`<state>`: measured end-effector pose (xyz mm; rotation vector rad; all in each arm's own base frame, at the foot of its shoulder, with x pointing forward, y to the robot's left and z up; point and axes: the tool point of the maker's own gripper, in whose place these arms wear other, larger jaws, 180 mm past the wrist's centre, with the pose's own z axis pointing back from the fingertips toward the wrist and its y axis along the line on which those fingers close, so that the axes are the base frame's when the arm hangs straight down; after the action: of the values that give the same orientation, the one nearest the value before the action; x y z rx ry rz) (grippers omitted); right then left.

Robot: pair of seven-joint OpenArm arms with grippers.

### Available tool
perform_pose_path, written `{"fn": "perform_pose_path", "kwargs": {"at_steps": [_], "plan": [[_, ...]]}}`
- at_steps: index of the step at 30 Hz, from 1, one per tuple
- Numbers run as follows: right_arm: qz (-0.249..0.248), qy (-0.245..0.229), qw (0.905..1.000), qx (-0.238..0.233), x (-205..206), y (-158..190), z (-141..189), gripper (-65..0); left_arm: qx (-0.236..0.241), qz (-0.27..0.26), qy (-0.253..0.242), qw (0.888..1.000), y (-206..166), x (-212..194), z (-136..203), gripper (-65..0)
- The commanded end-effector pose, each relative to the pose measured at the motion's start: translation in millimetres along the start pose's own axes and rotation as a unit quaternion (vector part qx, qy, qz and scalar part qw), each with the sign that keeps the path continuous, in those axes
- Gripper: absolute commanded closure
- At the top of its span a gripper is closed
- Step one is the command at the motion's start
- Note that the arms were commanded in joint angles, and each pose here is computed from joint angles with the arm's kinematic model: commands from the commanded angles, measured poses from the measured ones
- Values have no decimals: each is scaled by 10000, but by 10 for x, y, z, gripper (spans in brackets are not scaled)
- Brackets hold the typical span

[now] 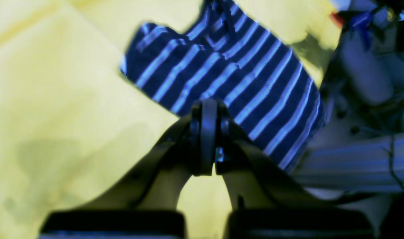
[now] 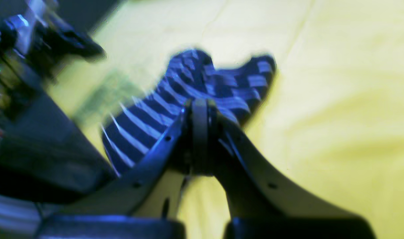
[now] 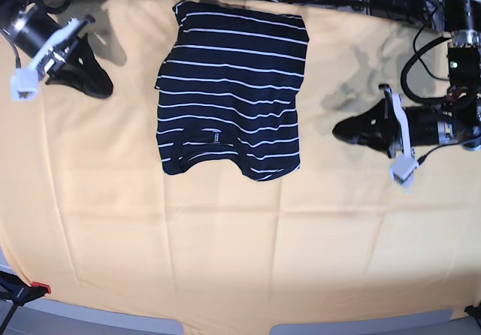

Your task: Fold the T-shirt properly

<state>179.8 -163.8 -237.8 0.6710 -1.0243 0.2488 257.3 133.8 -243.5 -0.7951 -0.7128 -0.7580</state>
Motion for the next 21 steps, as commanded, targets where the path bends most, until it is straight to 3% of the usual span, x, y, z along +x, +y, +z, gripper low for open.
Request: {"fn": "perform_pose_path", "kwargs": {"at_steps": [1, 8, 11, 15, 21], "plan": [[116, -109, 9999, -24, 78, 34, 77, 0, 27, -251, -30, 9997, -105, 55, 95, 0], [554, 672, 9942, -638, -64, 156, 489, 0, 206, -740, 301, 9966, -832, -186, 288, 0], [457, 1103, 9888, -892, -216, 161, 691, 0, 293, -695, 627, 9952, -1115, -389, 392, 0], [172, 1685, 9804, -1010, -464, 206, 893, 0, 477, 91, 1110, 9926, -1256, -770, 583, 0], [-441, 2852, 9522, -999, -957, 415, 1238, 0, 364, 1481, 1615, 9750, -1711, -1312, 736, 0]]}}
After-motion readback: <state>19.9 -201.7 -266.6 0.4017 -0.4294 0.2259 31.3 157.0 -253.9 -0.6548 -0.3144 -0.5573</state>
